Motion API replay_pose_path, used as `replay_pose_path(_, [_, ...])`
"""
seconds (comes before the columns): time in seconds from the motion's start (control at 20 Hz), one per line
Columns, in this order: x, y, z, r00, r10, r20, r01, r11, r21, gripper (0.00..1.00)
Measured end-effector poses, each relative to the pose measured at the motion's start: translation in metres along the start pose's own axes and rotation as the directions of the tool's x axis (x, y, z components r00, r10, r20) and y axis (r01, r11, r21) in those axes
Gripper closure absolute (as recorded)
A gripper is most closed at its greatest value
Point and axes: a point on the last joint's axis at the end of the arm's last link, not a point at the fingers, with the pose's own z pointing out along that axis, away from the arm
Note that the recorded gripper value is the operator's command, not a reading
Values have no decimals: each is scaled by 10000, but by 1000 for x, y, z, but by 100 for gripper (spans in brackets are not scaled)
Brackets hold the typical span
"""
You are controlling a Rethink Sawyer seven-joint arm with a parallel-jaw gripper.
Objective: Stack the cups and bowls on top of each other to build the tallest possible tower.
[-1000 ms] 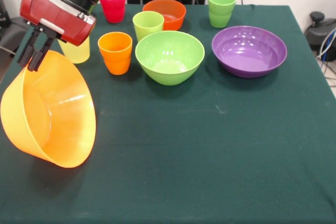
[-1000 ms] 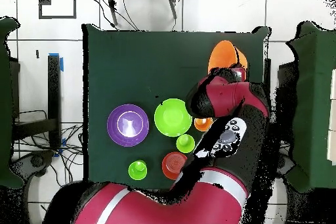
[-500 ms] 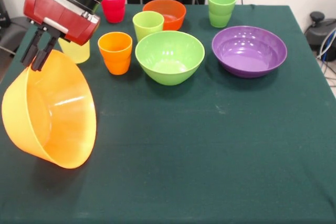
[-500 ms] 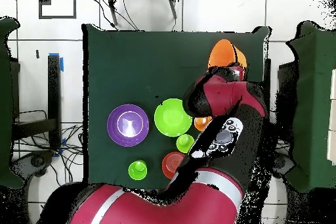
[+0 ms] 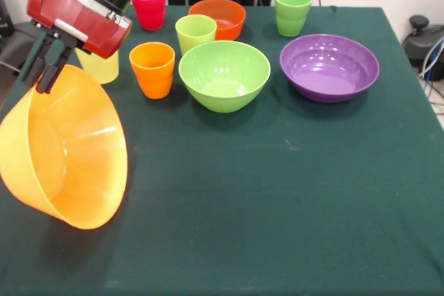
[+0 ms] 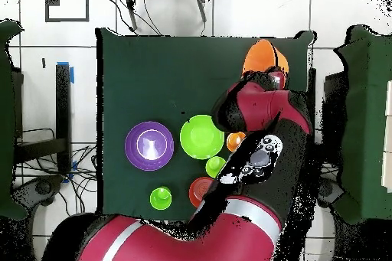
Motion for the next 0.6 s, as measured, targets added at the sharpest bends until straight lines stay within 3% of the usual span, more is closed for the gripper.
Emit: replay_pose_path(0.6, [-26,-6,-2,9989,102,450,-106,9999,104,100])
